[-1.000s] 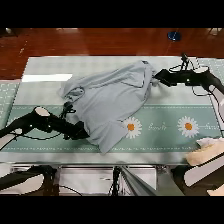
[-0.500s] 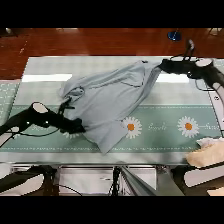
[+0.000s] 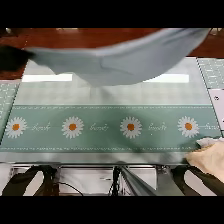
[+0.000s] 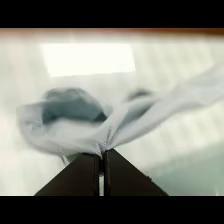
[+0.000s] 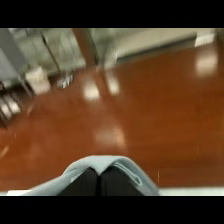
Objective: Fold the shirts.
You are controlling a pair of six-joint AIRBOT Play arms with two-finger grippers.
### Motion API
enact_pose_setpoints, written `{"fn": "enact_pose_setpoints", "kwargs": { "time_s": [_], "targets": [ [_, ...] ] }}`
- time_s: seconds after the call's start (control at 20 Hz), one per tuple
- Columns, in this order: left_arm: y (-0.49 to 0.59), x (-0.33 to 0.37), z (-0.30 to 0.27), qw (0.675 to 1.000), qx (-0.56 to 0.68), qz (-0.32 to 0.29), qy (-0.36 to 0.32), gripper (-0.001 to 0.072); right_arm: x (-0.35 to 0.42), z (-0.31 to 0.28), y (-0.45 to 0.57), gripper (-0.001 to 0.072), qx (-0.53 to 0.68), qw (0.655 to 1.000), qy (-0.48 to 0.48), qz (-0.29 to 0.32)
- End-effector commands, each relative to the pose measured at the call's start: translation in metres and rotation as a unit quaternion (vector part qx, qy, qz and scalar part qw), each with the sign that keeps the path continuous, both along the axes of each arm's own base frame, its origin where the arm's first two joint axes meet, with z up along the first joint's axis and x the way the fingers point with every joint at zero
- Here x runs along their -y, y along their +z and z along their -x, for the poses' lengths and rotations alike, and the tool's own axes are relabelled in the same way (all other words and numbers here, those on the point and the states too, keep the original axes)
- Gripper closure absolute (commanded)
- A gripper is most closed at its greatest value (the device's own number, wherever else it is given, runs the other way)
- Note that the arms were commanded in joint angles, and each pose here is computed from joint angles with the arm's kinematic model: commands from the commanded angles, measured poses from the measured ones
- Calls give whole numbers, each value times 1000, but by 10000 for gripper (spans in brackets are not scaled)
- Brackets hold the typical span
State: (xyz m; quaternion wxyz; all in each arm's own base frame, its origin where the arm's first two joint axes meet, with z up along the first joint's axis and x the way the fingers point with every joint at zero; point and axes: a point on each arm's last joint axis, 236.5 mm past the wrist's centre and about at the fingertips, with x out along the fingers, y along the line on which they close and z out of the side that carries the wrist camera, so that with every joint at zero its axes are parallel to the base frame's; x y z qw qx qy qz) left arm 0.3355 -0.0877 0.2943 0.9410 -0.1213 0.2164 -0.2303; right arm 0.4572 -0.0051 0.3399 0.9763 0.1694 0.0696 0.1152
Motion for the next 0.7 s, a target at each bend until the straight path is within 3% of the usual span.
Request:
{"fn": "enact_pose_setpoints", "kwargs": {
  "time_s": [0.0, 0.2, 0.35, 0.5, 0.65],
  "targets": [
    [138, -22, 77, 976, 196, -64, 76, 680, -11, 86, 92, 694, 105, 994, -18, 9],
    [181, -33, 144, 939, 279, -141, 145, 680, -26, 178, 158, 694, 208, 976, -43, 47],
    [192, -28, 184, 919, 317, -166, 165, 680, -32, 235, 184, 694, 259, 960, -75, 76],
    [198, -25, 220, 900, 347, -189, 185, 680, -34, 266, 182, 694, 247, 964, -92, 40],
    [165, -32, 237, 908, 293, -222, 200, 680, -27, 277, 151, 694, 187, 972, -124, 73]
  ]
}}
